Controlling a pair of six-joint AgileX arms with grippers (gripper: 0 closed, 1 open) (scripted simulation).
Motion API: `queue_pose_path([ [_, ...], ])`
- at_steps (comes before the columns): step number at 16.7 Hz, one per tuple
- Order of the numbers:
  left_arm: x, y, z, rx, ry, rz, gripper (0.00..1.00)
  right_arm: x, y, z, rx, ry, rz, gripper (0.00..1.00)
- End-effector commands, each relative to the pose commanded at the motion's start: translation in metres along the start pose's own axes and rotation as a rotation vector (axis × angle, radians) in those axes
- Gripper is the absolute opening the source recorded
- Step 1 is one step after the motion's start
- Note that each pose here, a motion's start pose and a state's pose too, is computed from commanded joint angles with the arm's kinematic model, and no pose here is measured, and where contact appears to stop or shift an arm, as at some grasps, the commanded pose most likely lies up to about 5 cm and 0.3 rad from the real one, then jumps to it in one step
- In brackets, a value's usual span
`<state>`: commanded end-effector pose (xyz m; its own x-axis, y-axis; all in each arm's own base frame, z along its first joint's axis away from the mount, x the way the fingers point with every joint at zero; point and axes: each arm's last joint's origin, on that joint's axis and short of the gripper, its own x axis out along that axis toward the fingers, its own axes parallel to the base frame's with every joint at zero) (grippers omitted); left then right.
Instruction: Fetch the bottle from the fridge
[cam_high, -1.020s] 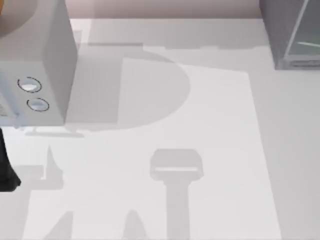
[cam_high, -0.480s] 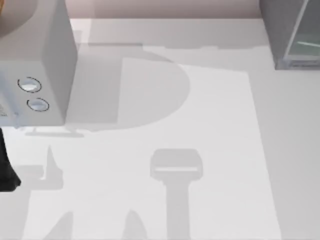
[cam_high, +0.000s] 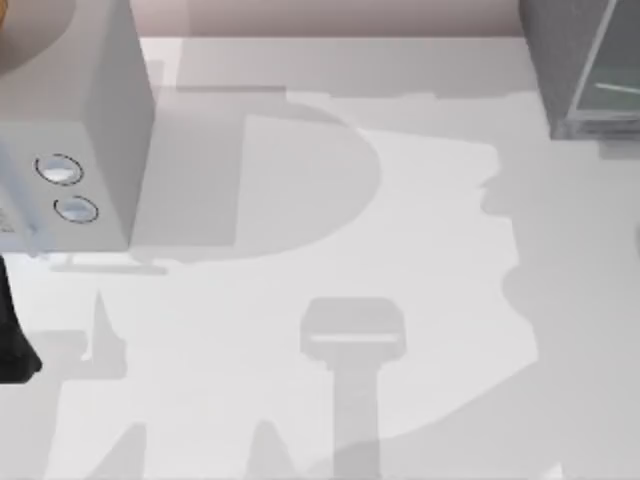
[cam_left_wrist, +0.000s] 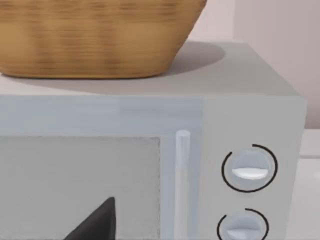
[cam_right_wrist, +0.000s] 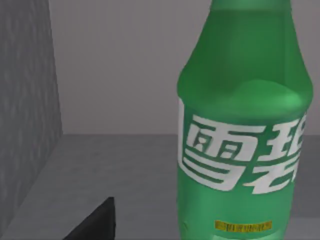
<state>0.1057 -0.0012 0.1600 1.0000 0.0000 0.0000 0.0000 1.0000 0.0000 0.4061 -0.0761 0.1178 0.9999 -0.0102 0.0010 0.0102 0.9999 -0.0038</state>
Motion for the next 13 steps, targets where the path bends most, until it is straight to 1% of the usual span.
queue_pose_path([
  [6, 0.0, 0.0, 0.0, 0.0, 0.0, 0.0, 1.0, 0.003, -0.001, 0.0, 0.0, 0.001, -0.001, 1.0],
  [13, 0.0, 0.0, 0.0, 0.0, 0.0, 0.0, 1.0, 0.056, 0.0, 0.001, -0.001, -0.004, 0.0, 1.0],
])
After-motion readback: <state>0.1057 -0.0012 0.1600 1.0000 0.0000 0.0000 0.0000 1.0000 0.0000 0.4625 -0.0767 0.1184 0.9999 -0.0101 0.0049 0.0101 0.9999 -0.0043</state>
